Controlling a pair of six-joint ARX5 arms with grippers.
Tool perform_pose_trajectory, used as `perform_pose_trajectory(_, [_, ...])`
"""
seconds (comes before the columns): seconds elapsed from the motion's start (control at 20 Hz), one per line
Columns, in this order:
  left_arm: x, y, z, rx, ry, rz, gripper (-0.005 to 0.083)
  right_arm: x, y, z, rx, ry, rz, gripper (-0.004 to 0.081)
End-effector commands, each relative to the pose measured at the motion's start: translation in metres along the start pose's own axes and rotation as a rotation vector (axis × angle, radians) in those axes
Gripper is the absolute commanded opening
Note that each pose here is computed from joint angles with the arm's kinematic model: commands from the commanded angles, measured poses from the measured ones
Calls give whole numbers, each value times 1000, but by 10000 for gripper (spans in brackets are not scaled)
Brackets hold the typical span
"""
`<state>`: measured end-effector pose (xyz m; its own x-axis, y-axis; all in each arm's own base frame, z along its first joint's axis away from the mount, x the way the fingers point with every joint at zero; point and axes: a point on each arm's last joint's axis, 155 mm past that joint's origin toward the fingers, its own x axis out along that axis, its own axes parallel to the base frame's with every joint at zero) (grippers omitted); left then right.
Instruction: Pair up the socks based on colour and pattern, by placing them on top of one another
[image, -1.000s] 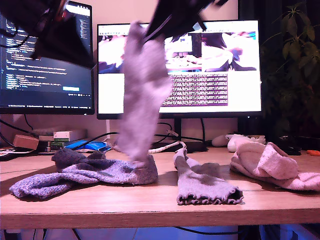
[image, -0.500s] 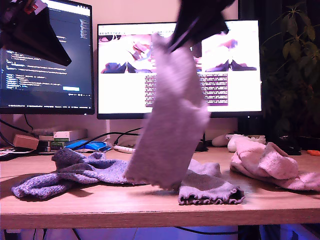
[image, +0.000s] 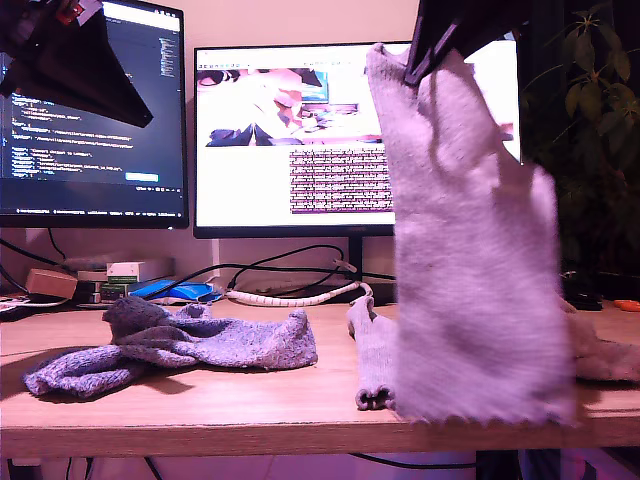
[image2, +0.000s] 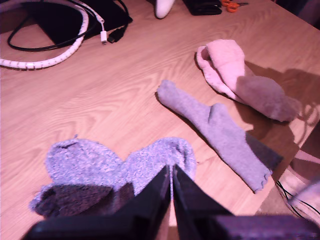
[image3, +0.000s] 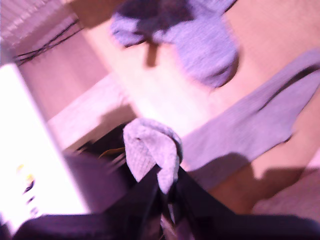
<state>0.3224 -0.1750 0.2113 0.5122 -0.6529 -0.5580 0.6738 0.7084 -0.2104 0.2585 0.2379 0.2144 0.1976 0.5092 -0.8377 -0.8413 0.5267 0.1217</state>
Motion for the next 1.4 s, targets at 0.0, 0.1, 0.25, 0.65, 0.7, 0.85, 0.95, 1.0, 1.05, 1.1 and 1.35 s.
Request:
perform_pose_trajectory(0.0, [1,-2,-2,-1,-2,-6,-21,1,-5,6,-14,-28,-25,-13])
perform_pose_trajectory(0.1, [1,-1,-3,-1,-2,-6,-21,2,-13,11,-19,-40,-57,-13])
perform_pose_trajectory(0.25, [1,-1,-3,-1,-2,-6,-21,10,-22,13,-21,-35,-75,-13])
perform_pose_trajectory(0.65, [1,-2,-6,-9,13,-8,-21,58,-46,23,-62,-13,-81,-13])
perform_pose_trajectory(0.7, [1,-2,-7,-11,16,-8,-21,67,-51,22,-68,2,-88,-13])
perform_pose_trajectory(0.85, [1,-2,-8,-13,19,-9,-21,91,-73,23,-101,18,-142,-13])
perform_pose_trajectory(0.95, [1,-3,-10,-17,26,-10,-21,105,-89,25,-99,16,-178,-12])
perform_pose_trajectory(1.0, [1,-3,-11,-20,31,-10,-21,111,-97,24,-95,24,-198,3])
perform_pose_trajectory(1.05, [1,-3,-13,-24,38,-11,-21,116,-107,21,-108,42,-231,67])
perform_pose_trajectory(1.1, [1,-3,-15,-28,44,-12,-21,120,-114,19,-127,56,-258,163])
perform_pose_trajectory(1.35, [1,-4,-19,-36,60,-15,-21,110,-142,58,-159,-78,-402,335])
